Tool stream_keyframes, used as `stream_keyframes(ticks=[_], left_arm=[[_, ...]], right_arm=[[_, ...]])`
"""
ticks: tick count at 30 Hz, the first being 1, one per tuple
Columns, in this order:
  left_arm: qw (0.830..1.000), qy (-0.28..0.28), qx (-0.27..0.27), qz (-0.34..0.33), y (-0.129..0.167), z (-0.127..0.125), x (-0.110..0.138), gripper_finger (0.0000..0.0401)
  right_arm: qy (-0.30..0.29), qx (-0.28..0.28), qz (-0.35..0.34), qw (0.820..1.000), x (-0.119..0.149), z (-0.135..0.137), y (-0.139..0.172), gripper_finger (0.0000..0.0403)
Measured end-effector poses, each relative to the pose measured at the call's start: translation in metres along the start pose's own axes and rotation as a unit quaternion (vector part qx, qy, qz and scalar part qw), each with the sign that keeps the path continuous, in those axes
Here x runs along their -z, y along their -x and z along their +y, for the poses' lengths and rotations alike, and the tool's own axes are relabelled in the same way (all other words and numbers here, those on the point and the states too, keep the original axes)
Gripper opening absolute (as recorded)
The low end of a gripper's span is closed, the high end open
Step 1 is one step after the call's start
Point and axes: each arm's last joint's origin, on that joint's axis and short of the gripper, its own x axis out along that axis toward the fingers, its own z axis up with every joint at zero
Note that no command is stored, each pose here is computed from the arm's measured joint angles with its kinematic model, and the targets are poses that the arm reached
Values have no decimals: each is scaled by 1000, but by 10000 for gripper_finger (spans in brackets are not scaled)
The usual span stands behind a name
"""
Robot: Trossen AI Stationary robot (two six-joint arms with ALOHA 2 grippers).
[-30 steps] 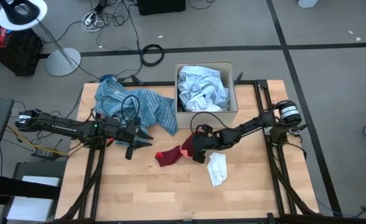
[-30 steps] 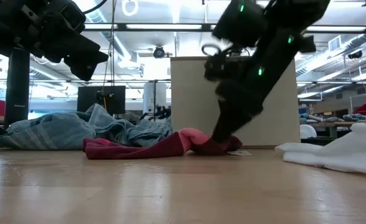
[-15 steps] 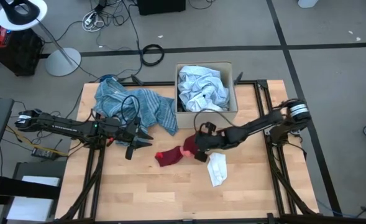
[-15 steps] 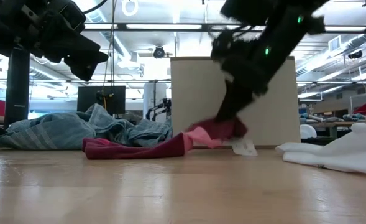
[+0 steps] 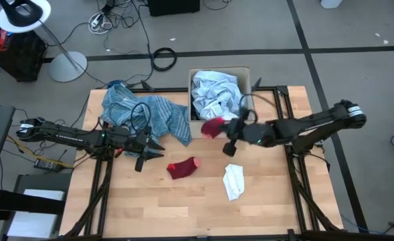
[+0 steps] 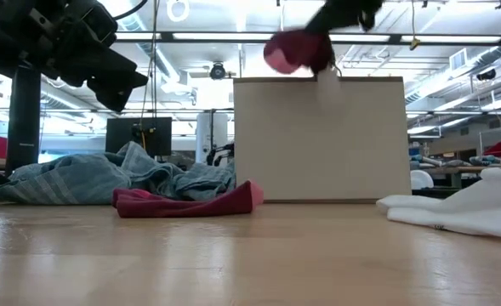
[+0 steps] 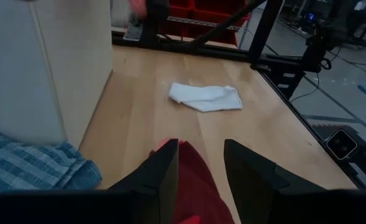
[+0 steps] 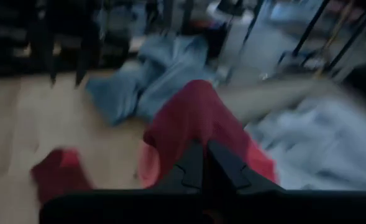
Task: Sort clothes
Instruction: Put the right red sock into the gray laundry bin, then put the red sock into the gray laundry bin
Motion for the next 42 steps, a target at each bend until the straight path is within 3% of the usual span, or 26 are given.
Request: stream_keyframes(ticks=[5, 9, 16, 24, 33, 39, 42], left_arm=[[1000, -1, 0, 2, 0, 0, 0, 135], [1000, -1, 0, 3, 0, 0, 1, 135], [1000, -1, -1, 6, 0, 0, 1, 135], [1000, 0, -3, 15, 0, 1, 3, 135], [1000, 0, -2, 14, 0, 0, 3, 135], [1000, 0, -2, 13, 0, 0, 3, 135], [1000, 0, -2, 13, 0, 0, 3, 135]], right_arm=[[16, 51, -46, 998, -29, -26, 15, 5], [14, 86, -49, 995, -37, -45, 12, 5], [-16, 137, 7, 990, -27, -73, -1, 18], [-75, 165, 95, 979, -6, -84, -2, 75], [-85, 122, 91, 985, -7, -76, 3, 127], [-106, -20, 91, 990, -10, -51, -3, 129], [-93, -65, 87, 990, -10, -32, -10, 128]])
